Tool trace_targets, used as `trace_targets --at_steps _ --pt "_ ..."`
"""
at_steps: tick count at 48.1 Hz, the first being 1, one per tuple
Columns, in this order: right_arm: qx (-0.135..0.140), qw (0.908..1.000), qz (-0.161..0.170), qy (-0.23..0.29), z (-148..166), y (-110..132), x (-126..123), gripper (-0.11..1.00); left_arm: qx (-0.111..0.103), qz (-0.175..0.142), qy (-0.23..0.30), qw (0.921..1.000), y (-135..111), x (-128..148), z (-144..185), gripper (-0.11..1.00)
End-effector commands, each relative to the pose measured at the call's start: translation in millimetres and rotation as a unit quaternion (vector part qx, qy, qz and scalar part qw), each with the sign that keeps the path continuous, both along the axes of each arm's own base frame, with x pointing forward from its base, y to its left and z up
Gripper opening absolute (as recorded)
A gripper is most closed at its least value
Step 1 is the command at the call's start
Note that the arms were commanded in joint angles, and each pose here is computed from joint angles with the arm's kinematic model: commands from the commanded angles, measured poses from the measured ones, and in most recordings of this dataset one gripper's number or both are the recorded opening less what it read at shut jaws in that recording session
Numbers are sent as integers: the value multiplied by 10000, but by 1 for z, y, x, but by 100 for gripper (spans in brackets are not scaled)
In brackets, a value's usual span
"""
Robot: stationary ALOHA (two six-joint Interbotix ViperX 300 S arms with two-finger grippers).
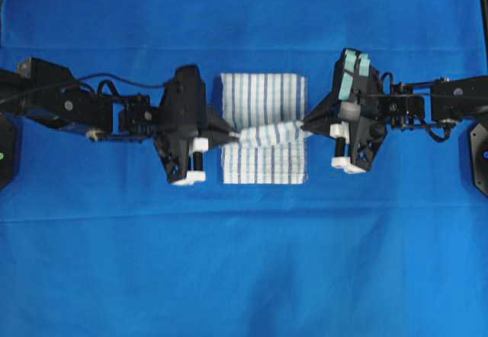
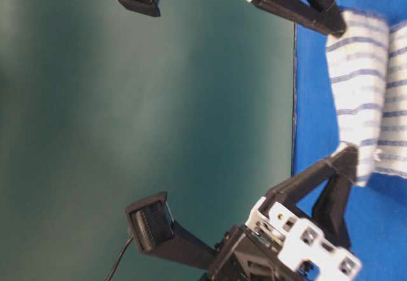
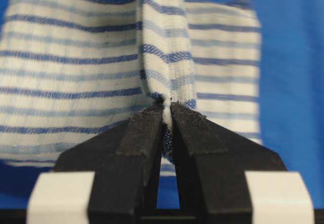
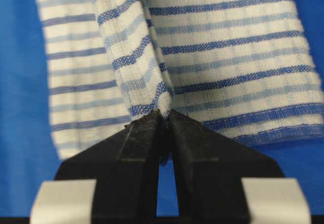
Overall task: Fold the blue towel.
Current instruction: 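Lift the far end and fold it down onto the near half, then open both grippers and withdraw them sideways from the folded towel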
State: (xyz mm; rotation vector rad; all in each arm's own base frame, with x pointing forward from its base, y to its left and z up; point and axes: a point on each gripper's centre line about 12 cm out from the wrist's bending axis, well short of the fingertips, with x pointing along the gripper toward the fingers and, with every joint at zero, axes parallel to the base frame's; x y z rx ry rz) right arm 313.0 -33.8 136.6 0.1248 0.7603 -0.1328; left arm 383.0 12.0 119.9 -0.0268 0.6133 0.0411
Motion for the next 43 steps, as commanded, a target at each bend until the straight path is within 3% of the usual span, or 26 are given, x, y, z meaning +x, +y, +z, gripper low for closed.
trace_targets --at_steps 1,8,33,36,39,43 --pt "72 9999 31 -69 5 7 2 8 -41 -105 -85 9999 -11 0 8 2" --pt "136 9999 63 -28 2 13 4 8 -138 -78 20 9999 -14 -1 6 2" --pt "243 9996 -7 110 -7 14 8 8 -145 -82 74 9998 -14 -1 4 3" --pt "242 9996 39 103 -7 17 8 9 -145 -97 67 9998 -15 -1 4 7" --pt "241 9996 87 82 -6 20 9 19 -145 -105 74 9998 -16 -2 4 17" --pt "239 9996 164 53 -4 25 11 45 -139 -117 82 9998 -16 -3 4 38"
